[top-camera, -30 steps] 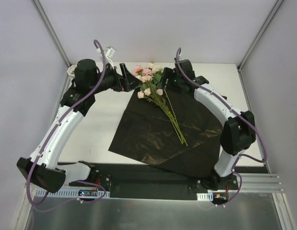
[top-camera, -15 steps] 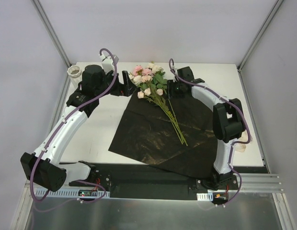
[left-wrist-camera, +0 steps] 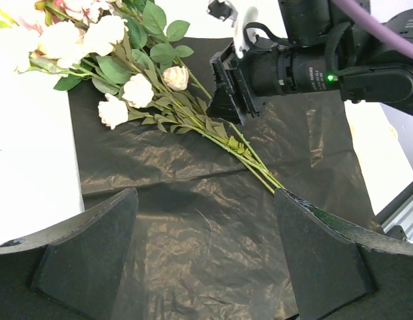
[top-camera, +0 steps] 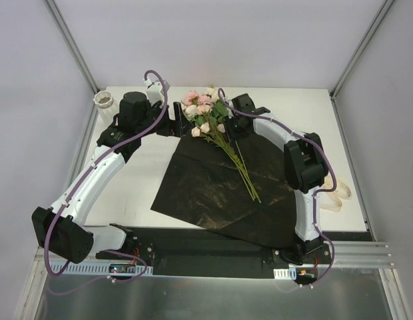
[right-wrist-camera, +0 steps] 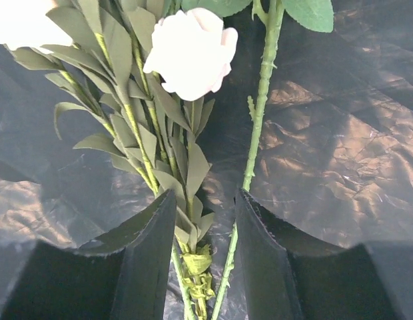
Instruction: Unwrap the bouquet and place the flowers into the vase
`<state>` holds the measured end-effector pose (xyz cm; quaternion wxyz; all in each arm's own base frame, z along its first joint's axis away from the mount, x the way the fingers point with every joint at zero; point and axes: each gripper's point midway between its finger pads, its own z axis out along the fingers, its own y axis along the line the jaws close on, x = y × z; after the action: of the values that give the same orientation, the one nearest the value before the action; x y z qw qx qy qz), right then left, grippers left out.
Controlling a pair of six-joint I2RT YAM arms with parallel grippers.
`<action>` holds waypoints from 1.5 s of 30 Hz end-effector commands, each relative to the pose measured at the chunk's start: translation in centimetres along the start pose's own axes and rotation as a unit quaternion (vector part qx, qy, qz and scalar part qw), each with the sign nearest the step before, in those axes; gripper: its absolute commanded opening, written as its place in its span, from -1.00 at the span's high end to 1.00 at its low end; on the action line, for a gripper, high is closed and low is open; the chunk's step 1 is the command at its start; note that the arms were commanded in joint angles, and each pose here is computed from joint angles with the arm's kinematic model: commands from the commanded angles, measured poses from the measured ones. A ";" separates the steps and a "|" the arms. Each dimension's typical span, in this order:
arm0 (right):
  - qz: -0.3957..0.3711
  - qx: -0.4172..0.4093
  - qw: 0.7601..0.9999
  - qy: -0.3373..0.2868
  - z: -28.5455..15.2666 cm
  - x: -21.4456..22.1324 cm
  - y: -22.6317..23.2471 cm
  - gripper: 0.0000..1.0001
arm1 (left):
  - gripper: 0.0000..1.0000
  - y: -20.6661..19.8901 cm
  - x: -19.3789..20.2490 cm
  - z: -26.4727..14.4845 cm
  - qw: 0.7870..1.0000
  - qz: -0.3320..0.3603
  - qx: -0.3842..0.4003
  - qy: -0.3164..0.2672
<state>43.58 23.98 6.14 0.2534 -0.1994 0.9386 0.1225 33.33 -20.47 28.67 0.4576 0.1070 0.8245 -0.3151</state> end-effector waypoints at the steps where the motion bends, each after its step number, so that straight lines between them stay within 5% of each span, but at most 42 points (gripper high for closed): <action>1: -0.018 0.042 0.999 0.004 -0.4 -0.6 -1.3 0.14 | -0.65 -1.2 -0.2 0.3 1.000 0.011 0.023 -0.006; 36: -0.022 0.085 0.996 0.034 2.1 0.1 -3.2 0.80 | -0.65 -2.6 0.9 0.9 0.999 0.004 0.049 0.016; 40: -0.027 0.087 0.995 0.029 2.0 -0.2 -3.3 0.99 | -0.64 -2.7 0.9 1.0 0.999 0.003 0.049 0.015; 45: -0.037 0.092 0.995 -0.008 0.8 -2.0 -3.3 0.99 | -0.64 -2.7 1.0 1.1 0.998 -0.001 0.053 0.020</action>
<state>45.11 21.77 3.21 0.2339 -0.2030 0.9502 0.0343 32.36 -22.50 27.77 0.4312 0.1274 0.8273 -0.3368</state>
